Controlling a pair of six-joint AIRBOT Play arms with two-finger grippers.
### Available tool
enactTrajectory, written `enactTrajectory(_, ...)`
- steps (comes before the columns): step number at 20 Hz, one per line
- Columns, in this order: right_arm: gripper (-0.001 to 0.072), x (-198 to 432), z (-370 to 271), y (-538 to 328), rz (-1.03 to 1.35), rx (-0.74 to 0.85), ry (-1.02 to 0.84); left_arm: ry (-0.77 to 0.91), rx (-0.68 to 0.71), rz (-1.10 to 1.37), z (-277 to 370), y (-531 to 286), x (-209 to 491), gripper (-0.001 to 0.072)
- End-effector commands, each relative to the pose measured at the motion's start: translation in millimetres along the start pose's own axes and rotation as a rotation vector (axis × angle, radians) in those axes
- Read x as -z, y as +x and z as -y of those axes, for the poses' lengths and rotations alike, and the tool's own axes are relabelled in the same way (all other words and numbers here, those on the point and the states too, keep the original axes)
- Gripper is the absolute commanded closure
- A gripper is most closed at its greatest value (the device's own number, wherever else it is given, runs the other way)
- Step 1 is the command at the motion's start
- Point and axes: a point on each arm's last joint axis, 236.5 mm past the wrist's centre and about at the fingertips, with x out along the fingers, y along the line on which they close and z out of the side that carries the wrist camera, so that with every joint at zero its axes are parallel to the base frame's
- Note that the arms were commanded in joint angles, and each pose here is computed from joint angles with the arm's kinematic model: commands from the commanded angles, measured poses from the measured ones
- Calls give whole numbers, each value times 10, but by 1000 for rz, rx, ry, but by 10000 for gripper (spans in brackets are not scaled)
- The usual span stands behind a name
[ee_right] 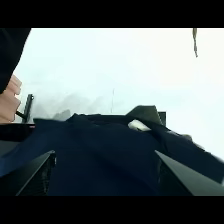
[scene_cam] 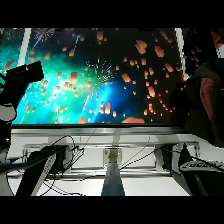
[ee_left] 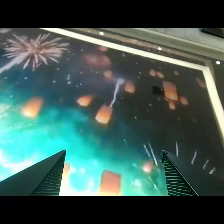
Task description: Fold the clothes and pants, and hang the long-sleeved shirts on hangers.
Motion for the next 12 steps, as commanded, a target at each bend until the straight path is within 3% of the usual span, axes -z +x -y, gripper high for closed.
enactTrajectory(1,21,76,-111,68,-49,-41,27,0,-1,1,-2,-2,-3,16)
enactTrajectory(4,24,319,-644,178,-181,-261,-88,0,-1,1,-2,-2,-3,16)
enactTrajectory(5,94,455,-944,158,-244,-400,-155,0,-1,1,-2,-2,-3,16)
enactTrajectory(7,426,737,-1473,-7,-356,-671,-278,0,-1,1,-2,-2,-3,16)
enactTrajectory(8,521,874,-1672,-120,-407,-777,-315,0,-1,1,-3,-2,-3,16)
enactTrajectory(10,672,1147,-1988,-352,-491,-921,-377,0,-1,1,-2,-2,-3,16)
enactTrajectory(12,686,1426,-2262,-635,-492,-1063,-532,0,-1,1,-2,-2,-4,16)
